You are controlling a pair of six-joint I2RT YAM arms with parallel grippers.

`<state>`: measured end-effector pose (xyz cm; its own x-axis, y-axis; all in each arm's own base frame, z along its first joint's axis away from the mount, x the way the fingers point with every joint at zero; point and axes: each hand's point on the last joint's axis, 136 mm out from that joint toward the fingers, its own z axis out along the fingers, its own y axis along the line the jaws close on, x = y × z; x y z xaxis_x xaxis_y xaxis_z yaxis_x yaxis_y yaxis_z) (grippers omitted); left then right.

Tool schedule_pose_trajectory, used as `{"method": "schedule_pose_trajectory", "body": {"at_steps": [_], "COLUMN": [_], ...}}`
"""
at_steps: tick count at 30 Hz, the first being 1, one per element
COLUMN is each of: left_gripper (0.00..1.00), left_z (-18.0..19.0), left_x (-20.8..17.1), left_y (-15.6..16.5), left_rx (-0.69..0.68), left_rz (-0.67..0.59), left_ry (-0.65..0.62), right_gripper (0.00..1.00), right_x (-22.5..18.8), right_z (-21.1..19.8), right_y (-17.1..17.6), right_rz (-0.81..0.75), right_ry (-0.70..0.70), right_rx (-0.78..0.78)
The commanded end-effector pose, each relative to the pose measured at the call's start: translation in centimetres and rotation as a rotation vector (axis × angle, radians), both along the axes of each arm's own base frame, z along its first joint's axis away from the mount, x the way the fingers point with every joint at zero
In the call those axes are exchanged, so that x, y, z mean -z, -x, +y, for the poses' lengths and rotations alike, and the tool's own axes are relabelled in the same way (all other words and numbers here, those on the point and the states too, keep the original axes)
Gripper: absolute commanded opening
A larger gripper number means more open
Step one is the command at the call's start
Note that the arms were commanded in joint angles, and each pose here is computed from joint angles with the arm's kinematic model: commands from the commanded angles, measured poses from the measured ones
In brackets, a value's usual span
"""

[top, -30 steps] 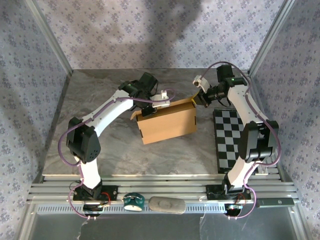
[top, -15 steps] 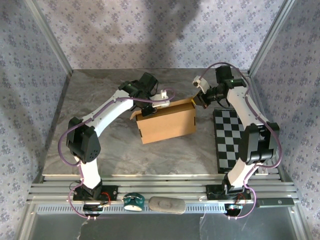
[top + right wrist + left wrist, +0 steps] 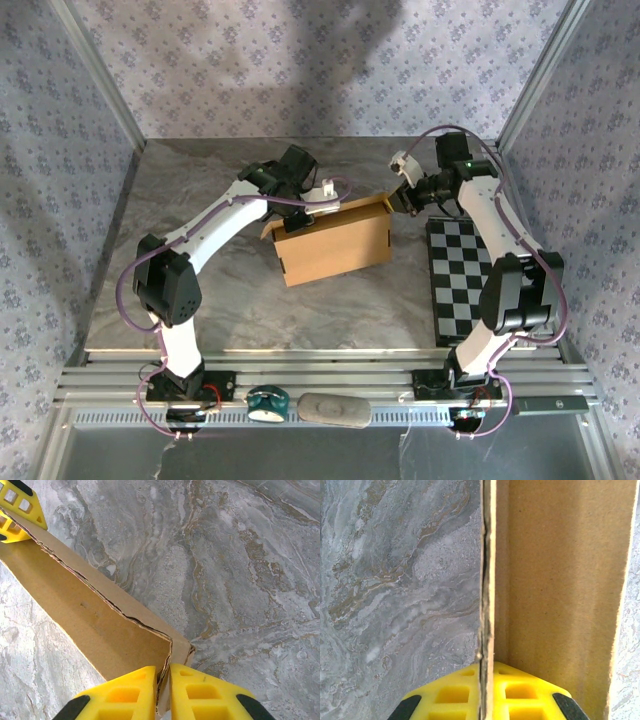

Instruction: Fold the paper box

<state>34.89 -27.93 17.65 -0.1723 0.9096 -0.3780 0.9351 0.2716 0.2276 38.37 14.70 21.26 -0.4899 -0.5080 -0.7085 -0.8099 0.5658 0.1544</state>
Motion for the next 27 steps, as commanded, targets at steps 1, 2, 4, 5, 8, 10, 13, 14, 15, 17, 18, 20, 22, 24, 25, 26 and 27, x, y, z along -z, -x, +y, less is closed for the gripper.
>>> {"method": "schedule_pose_trajectory", "body": {"at_steps": [1, 2, 4, 5, 8, 10, 13, 14, 15, 17, 18, 20, 22, 24, 25, 26, 27], "left_gripper": [0.0, 0.0, 0.0, 0.0, 0.0, 0.0, 0.0, 0.0, 0.0, 0.0, 0.0, 0.06, 0.15, 0.24, 0.26, 0.28, 0.31], "left_z": [-1.0, -1.1, -1.2, -1.2, -1.2, -1.2, -1.1, -1.1, -1.1, -1.2, -1.2, -1.2, -1.3, -1.2, -1.1, -1.0, -1.0], "left_x": [-2.1, -2.0, -2.0, -2.1, -2.1, -2.1, -2.1, -2.1, -2.1, -2.2, -2.2, -2.4, -2.3, -2.3, -2.3, -2.4, -2.7], "left_y": [-0.7, -0.6, -0.5, -0.5, -0.5, -0.6, -0.6, -0.6, -0.7, -0.9, -1.0, -1.5, -1.7, -2.2, -2.4, -2.7, -3.0], "left_rx": [0.007, 0.01, 0.019, 0.02, 0.02, 0.02, 0.018, 0.017, 0.012, 0.003, -0.008, -0.037, -0.063, -0.093, -0.112, -0.129, -0.15], "left_rz": [-0.053, -0.052, -0.053, -0.055, -0.057, -0.059, -0.061, -0.062, -0.064, -0.066, -0.069, -0.075, -0.067, -0.071, -0.079, -0.088, -0.1], "left_ry": [0.051, 0.052, 0.053, 0.054, 0.053, 0.055, 0.051, 0.051, 0.05, 0.056, 0.061, 0.072, 0.08, 0.083, 0.082, 0.083, 0.088], "right_gripper": [0.14, 0.15, 0.17, 0.18, 0.18, 0.11, 0.0, 0.0, 0.0, 0.0, 0.0, 0.0, 0.0, 0.0, 0.0, 0.0, 0.0], "right_x": [-0.2, -0.2, -0.2, -0.1, -0.2, -0.2, -0.1, -0.1, -0.1, 0.1, 0.1, 0.3, 0.4, 0.6, 0.5, 0.6, 0.5], "right_z": [0.3, 0.3, 0.4, 0.4, 0.8, 1.0, 1.1, 1.1, 1.0, 0.8, 0.8, 0.6, 0.7, 0.6, 0.6, 0.6, 0.6], "right_y": [0.4, 0.1, -0.5, -0.8, -1.5, -1.8, -1.8, -1.7, -1.6, -1.6, -1.6, -1.7, -1.5, -1.6, -1.7, -1.8, -1.9], "right_rz": [0.019, 0.018, 0.013, 0.015, 0.012, 0.011, 0.018, 0.02, 0.023, 0.034, 0.04, 0.06, 0.074, 0.08, 0.081, 0.084, 0.086], "right_ry": [-0.007, -0.003, 0.004, 0.007, 0.013, 0.015, 0.013, 0.015, 0.018, 0.021, 0.018, 0.015, 0.006, 0.005, 0.004, 0.003, -0.001], "right_rx": [0.004, 0.008, 0.016, 0.018, 0.017, 0.016, 0.019, 0.019, 0.023, 0.045, 0.054, 0.086, 0.095, 0.104, 0.108, 0.112, 0.116]}}
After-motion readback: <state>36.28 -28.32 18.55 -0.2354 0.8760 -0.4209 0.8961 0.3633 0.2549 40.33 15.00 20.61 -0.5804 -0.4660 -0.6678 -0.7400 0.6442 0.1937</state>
